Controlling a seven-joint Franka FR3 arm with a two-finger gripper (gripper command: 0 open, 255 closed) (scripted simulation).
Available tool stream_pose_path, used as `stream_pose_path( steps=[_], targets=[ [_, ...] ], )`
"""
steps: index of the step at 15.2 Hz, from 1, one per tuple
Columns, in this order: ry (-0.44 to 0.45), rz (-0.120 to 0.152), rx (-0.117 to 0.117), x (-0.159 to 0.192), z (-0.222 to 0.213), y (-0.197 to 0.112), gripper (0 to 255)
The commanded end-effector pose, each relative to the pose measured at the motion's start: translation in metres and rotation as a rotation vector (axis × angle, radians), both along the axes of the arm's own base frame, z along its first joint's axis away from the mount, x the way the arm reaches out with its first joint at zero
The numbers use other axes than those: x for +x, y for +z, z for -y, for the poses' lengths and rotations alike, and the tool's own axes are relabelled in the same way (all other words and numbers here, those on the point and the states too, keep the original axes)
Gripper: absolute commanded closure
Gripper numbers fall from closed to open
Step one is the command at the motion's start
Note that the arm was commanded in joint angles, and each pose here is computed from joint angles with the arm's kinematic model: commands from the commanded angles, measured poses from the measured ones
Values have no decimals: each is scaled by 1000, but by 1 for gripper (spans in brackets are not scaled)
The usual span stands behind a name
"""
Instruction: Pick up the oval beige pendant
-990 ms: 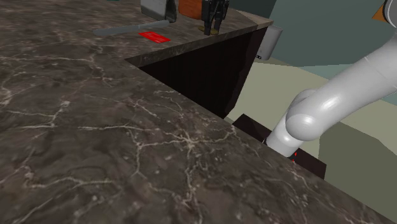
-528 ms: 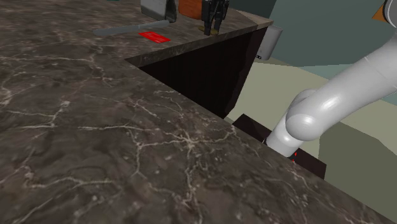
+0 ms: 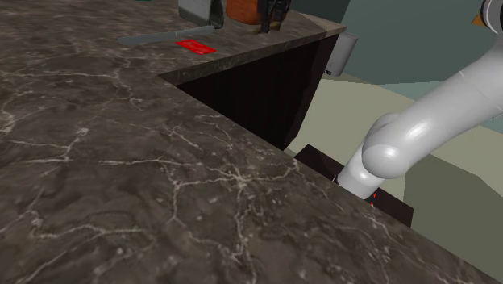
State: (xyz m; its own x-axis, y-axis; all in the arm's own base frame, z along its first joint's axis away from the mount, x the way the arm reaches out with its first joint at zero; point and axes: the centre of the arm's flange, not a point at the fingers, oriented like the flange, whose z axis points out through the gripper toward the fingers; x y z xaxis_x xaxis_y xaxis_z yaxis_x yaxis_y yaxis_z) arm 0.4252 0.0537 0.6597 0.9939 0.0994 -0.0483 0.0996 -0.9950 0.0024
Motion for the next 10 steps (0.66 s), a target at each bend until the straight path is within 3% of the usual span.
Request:
stream_pose_path(
  steps=[1,10],
  targets=[
    [0,0,0,0,0,11,255],
    [0,0,0,0,0,49,255]
  ],
)
